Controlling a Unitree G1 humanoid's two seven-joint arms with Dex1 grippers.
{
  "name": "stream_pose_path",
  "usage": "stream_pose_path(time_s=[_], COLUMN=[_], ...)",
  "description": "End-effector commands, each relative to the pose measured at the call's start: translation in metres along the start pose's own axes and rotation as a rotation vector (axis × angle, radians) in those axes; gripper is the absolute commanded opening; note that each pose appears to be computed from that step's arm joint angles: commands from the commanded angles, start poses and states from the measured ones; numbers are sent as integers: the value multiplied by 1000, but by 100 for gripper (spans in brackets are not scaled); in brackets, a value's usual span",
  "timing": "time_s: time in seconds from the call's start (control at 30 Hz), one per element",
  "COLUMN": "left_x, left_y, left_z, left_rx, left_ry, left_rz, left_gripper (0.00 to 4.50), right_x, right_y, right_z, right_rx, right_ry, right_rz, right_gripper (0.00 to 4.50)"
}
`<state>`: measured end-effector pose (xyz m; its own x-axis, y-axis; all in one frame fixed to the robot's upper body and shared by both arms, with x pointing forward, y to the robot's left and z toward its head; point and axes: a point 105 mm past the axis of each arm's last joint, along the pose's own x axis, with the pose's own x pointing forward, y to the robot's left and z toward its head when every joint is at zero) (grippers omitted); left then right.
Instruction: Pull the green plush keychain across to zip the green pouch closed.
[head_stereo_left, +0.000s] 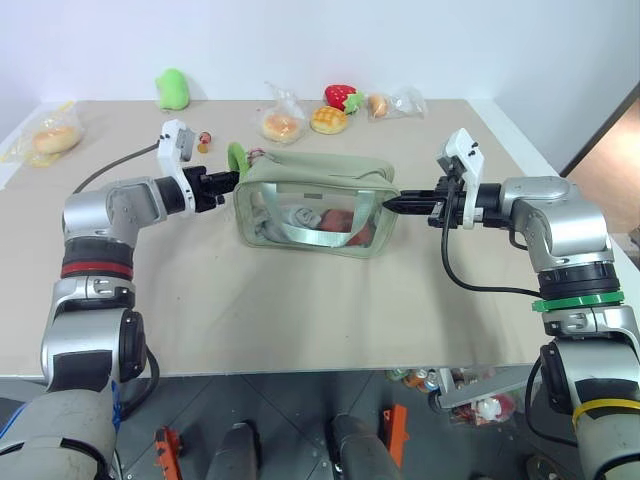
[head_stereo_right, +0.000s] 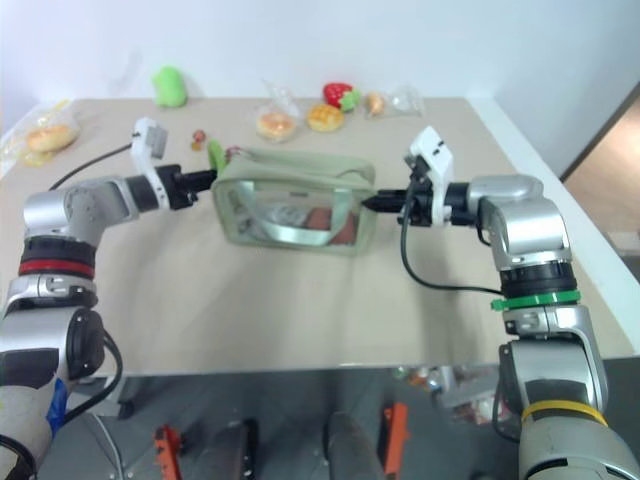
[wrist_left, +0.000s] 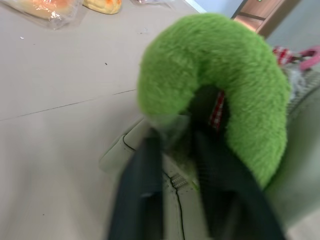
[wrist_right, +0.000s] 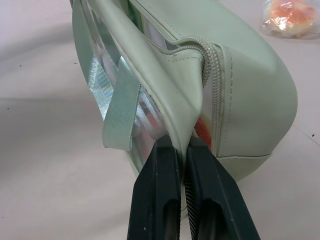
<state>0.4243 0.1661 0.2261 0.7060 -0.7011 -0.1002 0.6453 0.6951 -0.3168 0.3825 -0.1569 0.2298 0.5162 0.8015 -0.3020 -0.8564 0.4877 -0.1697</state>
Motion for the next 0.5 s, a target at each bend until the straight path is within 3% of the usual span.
stream_pose_path(time_s=[0.03, 0.3, 0.5], left_x=[-2, -6, -11], left_y=[-6, 0, -8], left_z=[20, 36, 75], left_rx=[30, 65, 148], left_ry=[-63, -119, -244], left_rz=[-18, 41, 73], left_gripper=[2, 2, 2], right_x=[-1, 0, 2], right_y=[2, 1, 1], right_z=[9, 10, 9], right_rx=[-28, -27, -28], right_ry=[-26, -28, -28], right_rz=[7, 6, 10], right_gripper=[0, 0, 0])
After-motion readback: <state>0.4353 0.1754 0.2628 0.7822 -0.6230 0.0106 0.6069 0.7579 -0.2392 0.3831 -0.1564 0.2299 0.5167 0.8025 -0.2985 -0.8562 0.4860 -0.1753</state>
